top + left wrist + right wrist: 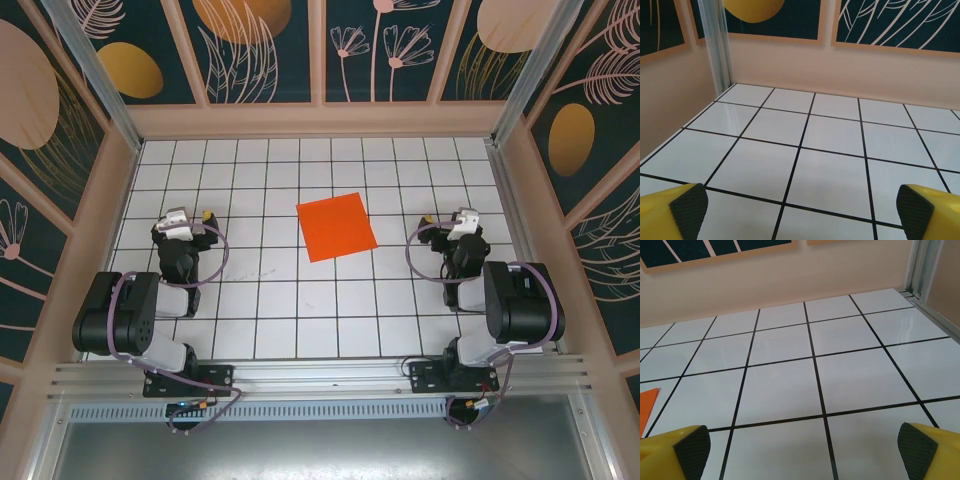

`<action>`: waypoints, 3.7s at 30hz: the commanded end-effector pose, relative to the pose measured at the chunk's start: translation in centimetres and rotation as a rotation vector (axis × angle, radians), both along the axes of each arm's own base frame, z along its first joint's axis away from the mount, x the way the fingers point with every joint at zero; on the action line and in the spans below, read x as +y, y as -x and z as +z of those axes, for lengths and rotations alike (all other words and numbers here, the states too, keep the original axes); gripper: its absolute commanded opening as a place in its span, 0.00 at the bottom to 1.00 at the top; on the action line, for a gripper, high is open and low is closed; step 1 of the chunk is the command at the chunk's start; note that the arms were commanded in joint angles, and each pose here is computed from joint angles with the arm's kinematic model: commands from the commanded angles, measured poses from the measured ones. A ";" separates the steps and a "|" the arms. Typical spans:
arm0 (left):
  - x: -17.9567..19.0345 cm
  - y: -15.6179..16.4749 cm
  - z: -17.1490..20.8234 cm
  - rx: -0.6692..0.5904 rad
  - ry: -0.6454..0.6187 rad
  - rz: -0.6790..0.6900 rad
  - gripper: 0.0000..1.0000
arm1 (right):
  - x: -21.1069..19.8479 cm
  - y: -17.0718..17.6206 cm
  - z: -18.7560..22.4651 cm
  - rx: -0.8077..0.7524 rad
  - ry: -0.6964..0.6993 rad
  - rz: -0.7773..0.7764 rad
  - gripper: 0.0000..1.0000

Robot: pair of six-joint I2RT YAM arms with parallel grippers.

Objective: Fold a paper plane with a square sheet of paper (pick it up from the middle)
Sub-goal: Move the square sheet of paper to the center of the table, then fold the square sheet of paper in half at the center of the table.

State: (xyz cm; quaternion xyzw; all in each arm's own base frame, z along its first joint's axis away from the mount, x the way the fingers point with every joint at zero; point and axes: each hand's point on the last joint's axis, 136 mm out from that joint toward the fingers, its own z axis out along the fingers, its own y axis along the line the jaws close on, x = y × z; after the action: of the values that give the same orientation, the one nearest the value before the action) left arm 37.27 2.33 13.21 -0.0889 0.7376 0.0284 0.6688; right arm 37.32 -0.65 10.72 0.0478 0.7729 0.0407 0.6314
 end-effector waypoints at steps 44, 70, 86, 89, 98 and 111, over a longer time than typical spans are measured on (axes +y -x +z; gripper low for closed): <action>-0.4 -0.6 8.8 0.059 0.435 0.041 0.99 | 18.0 -6.8 1.9 0.557 -0.509 0.207 0.99; -1.9 -2.4 7.4 0.172 0.432 -0.022 0.98 | 26.7 -5.0 -10.5 1.002 -0.214 0.187 0.92; -2.0 -2.7 7.3 0.186 0.440 -0.025 0.98 | 21.6 1.3 -7.2 0.980 0.033 0.260 0.91; -2.1 -2.7 7.3 0.191 0.439 -0.027 0.98 | 22.6 0.5 -6.0 0.997 0.016 0.210 0.92; -2.5 -3.0 6.9 0.205 0.450 -0.046 0.99 | 19.7 3.8 -8.3 1.166 0.170 0.145 0.99; -2.8 -3.5 6.0 0.235 0.466 -0.056 0.99 | 18.9 8.7 -12.5 1.322 0.199 0.178 0.97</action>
State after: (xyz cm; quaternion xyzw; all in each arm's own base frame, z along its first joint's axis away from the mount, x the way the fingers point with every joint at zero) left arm 40.26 -0.35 18.39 -0.2150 0.8031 -0.1395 0.5378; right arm 33.69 19.89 1.37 -0.0379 0.9933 0.0140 0.1084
